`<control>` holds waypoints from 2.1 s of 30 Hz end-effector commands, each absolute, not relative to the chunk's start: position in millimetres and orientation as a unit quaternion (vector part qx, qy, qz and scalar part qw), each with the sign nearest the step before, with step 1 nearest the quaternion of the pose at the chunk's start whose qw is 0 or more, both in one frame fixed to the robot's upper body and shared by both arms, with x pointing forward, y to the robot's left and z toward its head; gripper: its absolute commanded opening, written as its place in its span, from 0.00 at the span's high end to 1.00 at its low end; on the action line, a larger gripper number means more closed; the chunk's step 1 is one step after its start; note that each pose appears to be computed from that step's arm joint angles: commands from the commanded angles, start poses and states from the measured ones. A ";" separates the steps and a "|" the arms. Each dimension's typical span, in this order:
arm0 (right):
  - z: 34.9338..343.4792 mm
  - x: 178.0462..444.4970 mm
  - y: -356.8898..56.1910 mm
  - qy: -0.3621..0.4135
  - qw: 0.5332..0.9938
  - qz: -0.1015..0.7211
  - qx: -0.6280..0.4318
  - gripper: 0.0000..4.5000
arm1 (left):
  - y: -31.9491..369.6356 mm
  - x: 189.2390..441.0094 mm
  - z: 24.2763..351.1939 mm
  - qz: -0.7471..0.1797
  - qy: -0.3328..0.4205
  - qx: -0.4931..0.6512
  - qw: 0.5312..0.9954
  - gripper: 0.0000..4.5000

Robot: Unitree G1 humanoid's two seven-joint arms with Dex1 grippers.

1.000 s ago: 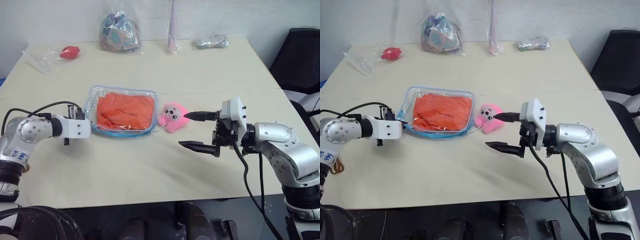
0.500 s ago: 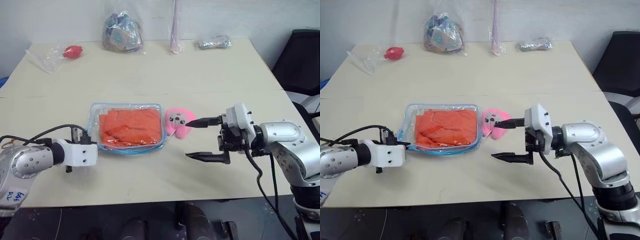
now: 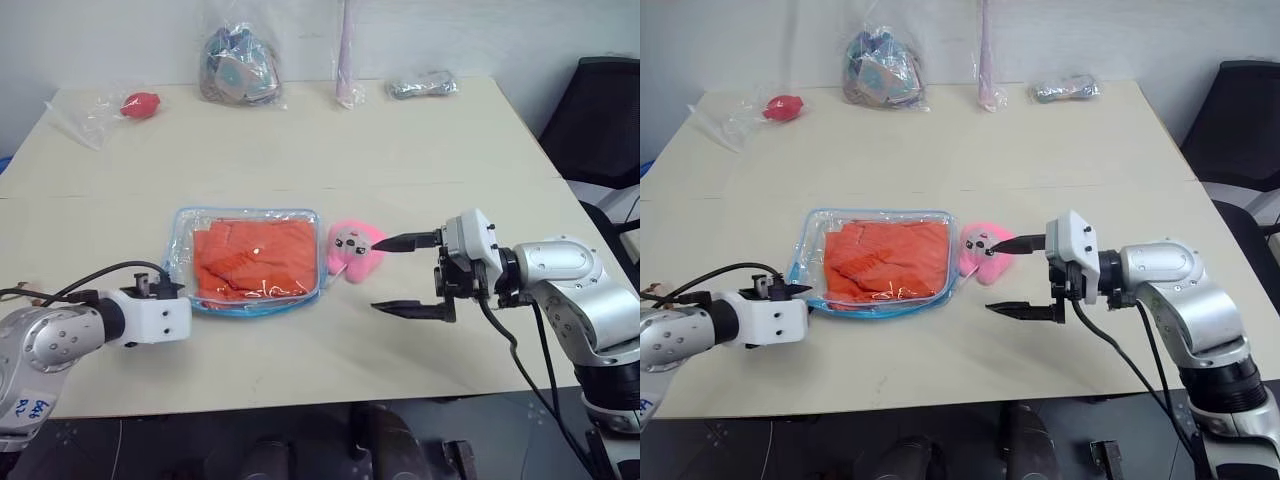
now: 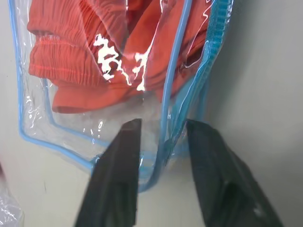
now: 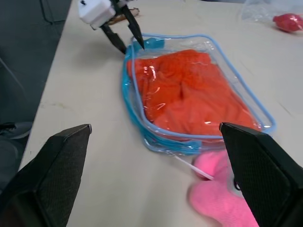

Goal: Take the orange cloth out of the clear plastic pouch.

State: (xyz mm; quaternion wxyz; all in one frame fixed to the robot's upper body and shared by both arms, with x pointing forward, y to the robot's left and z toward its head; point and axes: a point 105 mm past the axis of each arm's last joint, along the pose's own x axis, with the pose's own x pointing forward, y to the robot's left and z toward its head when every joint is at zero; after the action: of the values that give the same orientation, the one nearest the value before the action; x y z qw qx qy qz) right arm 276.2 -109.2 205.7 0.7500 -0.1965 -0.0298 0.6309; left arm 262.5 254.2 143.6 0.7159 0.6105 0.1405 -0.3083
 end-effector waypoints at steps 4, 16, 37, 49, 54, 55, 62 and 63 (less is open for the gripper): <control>215.8 296.7 -108.8 -0.051 0.782 0.590 -0.195 0.00 | 233.8 232.9 179.7 -0.341 0.107 0.458 0.813 0.34; 166.0 373.1 -94.9 0.077 0.880 0.449 -0.137 0.00 | 204.4 212.9 253.9 -0.441 0.053 0.164 0.881 0.34; 175.2 357.4 -95.5 0.047 0.878 0.454 -0.144 0.96 | 190.8 220.3 241.2 -0.449 0.065 0.178 0.873 0.33; 182.9 276.4 -51.0 -0.169 0.695 0.599 -0.360 0.99 | 179.2 218.0 232.9 -0.477 0.077 0.166 0.860 0.33; 157.8 270.9 -31.3 -0.169 0.667 0.635 -0.351 0.99 | 173.4 218.3 228.7 -0.490 0.084 0.161 0.853 0.33; 154.4 269.6 -26.0 -0.171 0.659 0.645 -0.347 0.99 | 171.7 218.1 227.7 -0.493 0.085 0.159 0.851 0.33; 131.2 252.9 -5.4 -0.148 0.585 0.725 -0.331 0.99 | 167.8 217.1 222.6 -0.506 0.096 0.160 0.842 0.33; 129.9 252.3 -1.8 -0.152 0.577 0.729 -0.335 0.99 | 168.3 217.1 222.3 -0.505 0.097 0.160 0.842 0.33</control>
State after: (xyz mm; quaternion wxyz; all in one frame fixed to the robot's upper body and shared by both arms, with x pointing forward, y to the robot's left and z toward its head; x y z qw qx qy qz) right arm 258.6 -8.7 126.5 0.5991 -0.3312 -0.1296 0.7173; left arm 218.6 168.9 216.8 0.8451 0.1436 0.1061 -0.5038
